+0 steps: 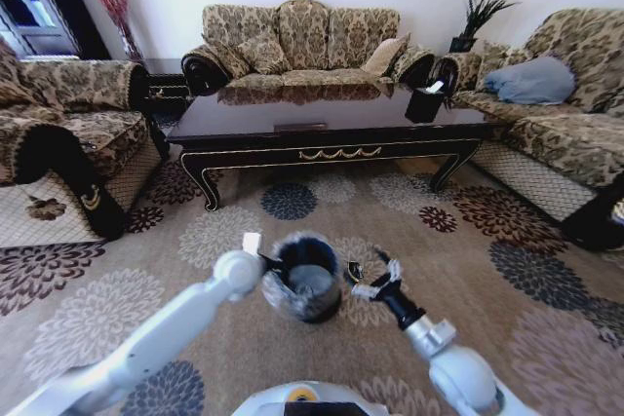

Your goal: Move to the front of the table and pick up the trash from the floor, then place it into the trash bin.

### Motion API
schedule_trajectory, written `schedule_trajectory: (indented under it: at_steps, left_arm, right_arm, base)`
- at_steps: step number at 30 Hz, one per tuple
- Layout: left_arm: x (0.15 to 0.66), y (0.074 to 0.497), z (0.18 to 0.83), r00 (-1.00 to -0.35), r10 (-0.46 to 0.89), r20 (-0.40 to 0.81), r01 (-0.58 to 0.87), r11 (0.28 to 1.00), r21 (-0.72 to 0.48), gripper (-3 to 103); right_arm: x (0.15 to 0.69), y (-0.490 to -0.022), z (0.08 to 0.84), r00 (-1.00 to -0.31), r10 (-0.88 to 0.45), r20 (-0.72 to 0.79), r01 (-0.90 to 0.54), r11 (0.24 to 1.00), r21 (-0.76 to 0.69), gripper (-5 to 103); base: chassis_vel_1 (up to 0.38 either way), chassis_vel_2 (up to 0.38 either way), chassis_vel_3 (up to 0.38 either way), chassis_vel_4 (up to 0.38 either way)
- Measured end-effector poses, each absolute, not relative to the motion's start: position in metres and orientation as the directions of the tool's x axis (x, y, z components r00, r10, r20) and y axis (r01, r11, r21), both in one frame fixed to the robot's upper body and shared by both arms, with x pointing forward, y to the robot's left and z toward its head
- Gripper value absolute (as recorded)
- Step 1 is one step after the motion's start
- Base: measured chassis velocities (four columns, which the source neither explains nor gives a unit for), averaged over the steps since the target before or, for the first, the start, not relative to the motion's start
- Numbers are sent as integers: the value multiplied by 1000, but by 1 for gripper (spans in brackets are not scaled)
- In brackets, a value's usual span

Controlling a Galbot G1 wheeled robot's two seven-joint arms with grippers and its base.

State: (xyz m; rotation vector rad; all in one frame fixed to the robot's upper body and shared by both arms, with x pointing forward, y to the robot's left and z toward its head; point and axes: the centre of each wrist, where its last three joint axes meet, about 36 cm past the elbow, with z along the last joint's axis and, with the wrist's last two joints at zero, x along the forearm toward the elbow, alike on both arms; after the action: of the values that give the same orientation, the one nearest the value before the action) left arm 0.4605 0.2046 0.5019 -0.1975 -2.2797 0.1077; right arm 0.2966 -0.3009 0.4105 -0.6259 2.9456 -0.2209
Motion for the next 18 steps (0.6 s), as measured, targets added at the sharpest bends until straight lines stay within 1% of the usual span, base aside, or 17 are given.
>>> schedule_trajectory:
  at_steps: [3,5,8,9,13,18]
  left_arm:
    - [461,230,501,-667,141,732,57,989,-139,2]
    - [461,236,500,-669,131,732,46,990,-136,2]
    - [462,258,496,-686,111,719,24,991,-129,2]
    - [462,258,496,-686,111,719,24,991,-129,2]
    - [449,279,493,-700,68,711,-4,995,-99,2]
    - [441,284,492,-696,57,715,-16,995,-95,2]
  right_arm:
    - [315,-321,385,-936,-349,-32,-341,929,-144,100]
    - [319,-327,377,-942,-334,-13,-329,933,-146,100]
    - [334,-350,337,-961,-266,76,-274,953,-132,100]
    - [334,-350,337,-961,-266,76,-274,953,-132,100]
    - [359,-366,287,-955,-232,182,-257,958,-127,100]
    - [385,-364,266,-948,-233,218,-264,956,-127,100]
  base:
    - [0,0,0,0]
    - [0,0,0,0]
    - [0,0,0,0]
    - [0,0,0,0]
    - [0,0,0,0]
    - [0,0,0,0]
